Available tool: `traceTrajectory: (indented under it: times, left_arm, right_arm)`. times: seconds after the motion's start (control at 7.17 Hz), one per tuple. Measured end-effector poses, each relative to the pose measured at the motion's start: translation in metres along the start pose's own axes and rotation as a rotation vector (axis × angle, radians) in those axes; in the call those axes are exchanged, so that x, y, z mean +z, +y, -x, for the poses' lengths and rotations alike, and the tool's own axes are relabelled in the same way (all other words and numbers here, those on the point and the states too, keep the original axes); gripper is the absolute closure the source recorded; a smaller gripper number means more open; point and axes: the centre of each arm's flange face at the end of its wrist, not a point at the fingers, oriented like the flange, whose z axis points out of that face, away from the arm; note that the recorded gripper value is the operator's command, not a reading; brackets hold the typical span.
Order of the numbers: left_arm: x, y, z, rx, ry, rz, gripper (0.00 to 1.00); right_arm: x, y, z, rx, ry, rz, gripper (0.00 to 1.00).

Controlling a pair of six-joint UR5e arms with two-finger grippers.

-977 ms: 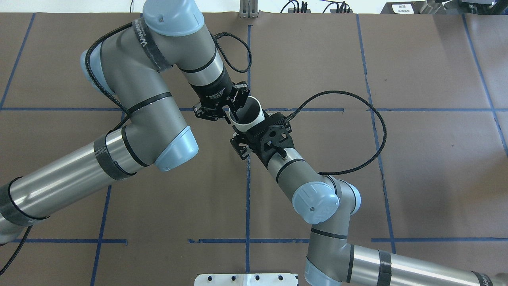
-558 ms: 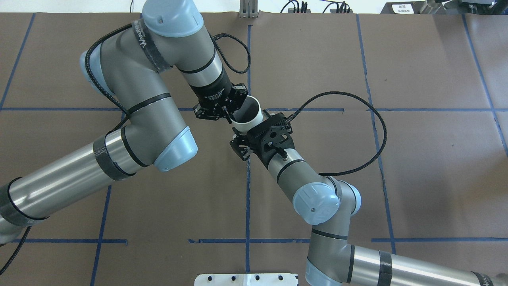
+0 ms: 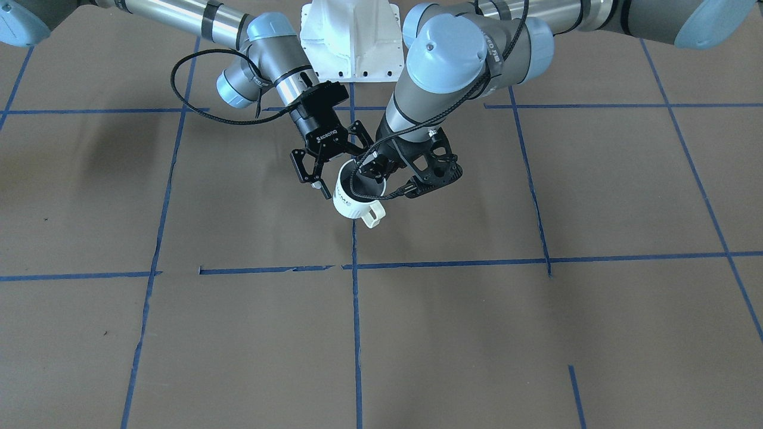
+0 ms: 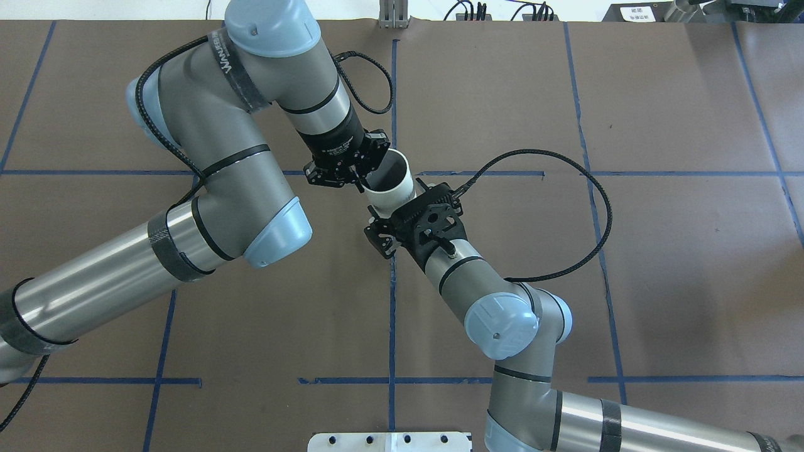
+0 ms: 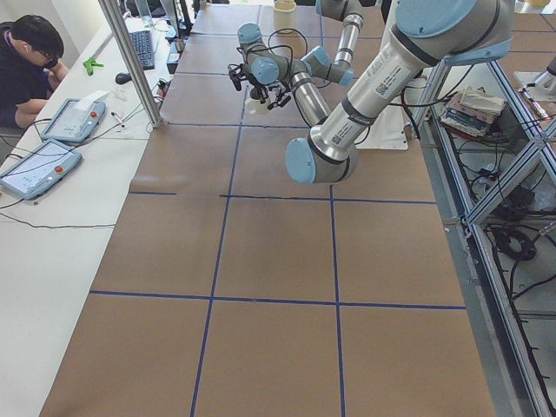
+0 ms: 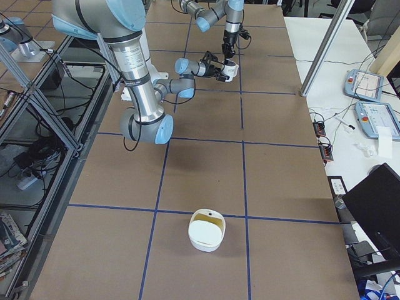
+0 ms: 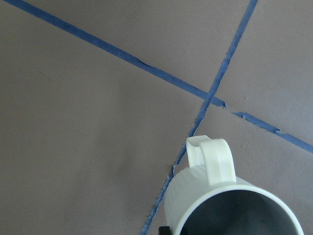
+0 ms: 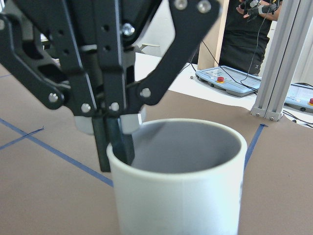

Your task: Left arm hands cup to right arm to dump lemon

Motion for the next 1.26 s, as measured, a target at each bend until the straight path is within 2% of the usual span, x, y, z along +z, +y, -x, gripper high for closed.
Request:
traceTrajectory:
  times: [0.28, 0.56, 0.98, 1.12, 1.26]
  left_arm:
    - [-0.012, -0.039, 0.007, -0.02, -0.007, -0.041, 1.0]
    - [-0.043, -0.092, 0.028, -0.001, -0.011, -0.101, 1.0]
    - [-0.073, -0.167, 0.129, 0.126, -0.064, -0.162, 1.0]
    - [-0.088, -0.179, 0.17, 0.187, -0.08, -0.18, 1.0]
    - [-0.103, -0.182, 0.204, 0.256, -0.106, -0.188, 1.0]
  right_arm:
    - [-0.001, 0.001, 0.0, -0.001, -0.001, 0.001, 0.0]
    - [-0.002, -0.004, 0.003, 0.015, -0.01, -0.009, 0.0]
    - [-0.006, -0.023, 0.006, 0.039, -0.021, -0.032, 0.0]
    - [-0.003, -0.026, 0.001, 0.031, -0.008, -0.022, 0.0]
    - [0.004, -0.03, -0.008, 0.02, 0.012, 0.011, 0.0]
